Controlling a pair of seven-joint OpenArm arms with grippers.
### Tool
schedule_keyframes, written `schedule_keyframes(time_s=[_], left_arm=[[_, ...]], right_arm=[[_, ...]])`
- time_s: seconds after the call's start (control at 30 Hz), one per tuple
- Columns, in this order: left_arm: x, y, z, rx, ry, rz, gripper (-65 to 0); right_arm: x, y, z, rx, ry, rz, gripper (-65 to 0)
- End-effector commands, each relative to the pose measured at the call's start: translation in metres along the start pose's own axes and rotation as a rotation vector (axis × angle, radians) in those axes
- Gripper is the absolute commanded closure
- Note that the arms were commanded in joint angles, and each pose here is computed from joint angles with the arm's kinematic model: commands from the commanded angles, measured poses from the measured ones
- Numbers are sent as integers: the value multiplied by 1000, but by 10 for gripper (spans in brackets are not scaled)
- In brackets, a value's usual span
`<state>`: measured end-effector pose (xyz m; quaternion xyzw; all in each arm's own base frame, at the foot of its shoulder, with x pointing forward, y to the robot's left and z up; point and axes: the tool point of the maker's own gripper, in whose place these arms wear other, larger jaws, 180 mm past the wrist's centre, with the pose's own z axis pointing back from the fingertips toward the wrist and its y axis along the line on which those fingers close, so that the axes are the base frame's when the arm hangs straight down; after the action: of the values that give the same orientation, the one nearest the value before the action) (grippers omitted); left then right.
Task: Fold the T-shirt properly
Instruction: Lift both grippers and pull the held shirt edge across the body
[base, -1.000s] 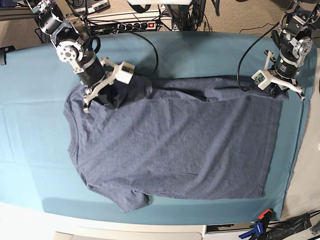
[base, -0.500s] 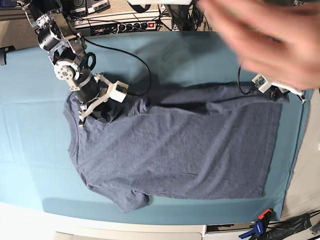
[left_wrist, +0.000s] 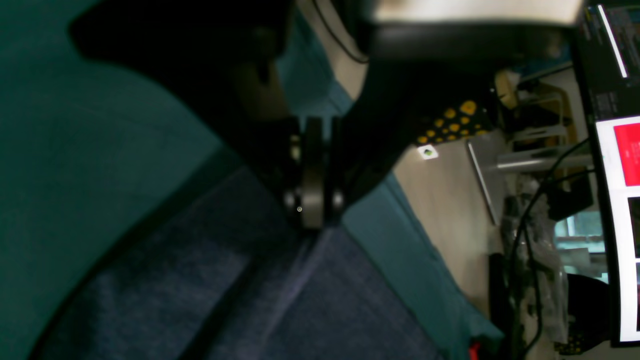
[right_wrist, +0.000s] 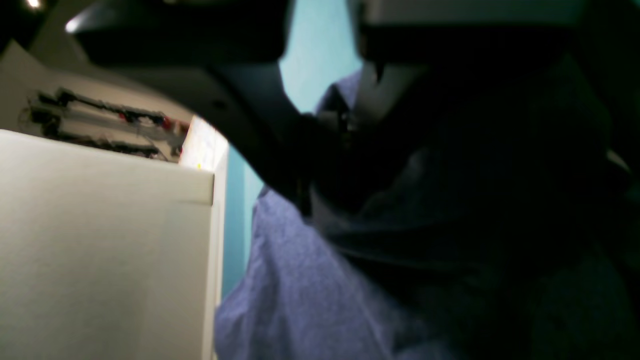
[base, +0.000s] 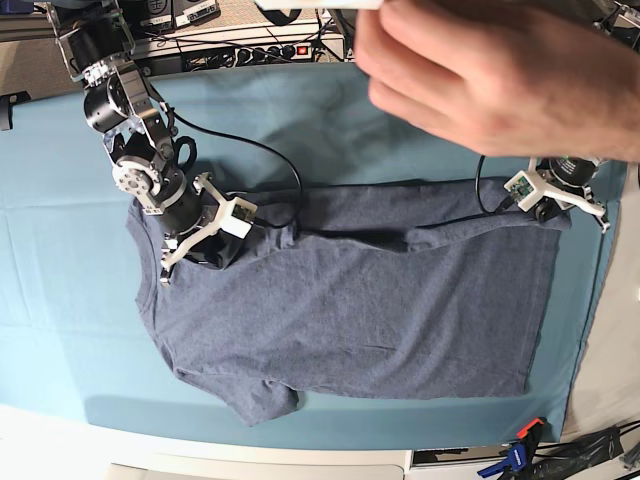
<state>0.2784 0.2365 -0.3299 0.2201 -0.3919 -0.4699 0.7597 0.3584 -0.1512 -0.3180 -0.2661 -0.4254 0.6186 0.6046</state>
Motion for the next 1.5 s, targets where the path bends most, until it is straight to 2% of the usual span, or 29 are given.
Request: schedule_keyframes(time_s=[0.0,0.33,0.53,0.93,1.47], left_arm=[[5,14,2,38,-24,-17,0],[17,28,-2,58,-64,10,0],[14,28,-12,11,-74,36,0],[15,32,-19,-13,-94,75,0],[22,33,-20,-20,-122,67,0]], right_arm=[[-2,-19,0,-47,-6,11,0],[-15,-25,-12,-39,11,-32,0],[-16,-25,-12,-38,19,-33,0],[-17,-25,-12,-39,23,-33,0],[-17,-25,-12,-39,27,-33,0]])
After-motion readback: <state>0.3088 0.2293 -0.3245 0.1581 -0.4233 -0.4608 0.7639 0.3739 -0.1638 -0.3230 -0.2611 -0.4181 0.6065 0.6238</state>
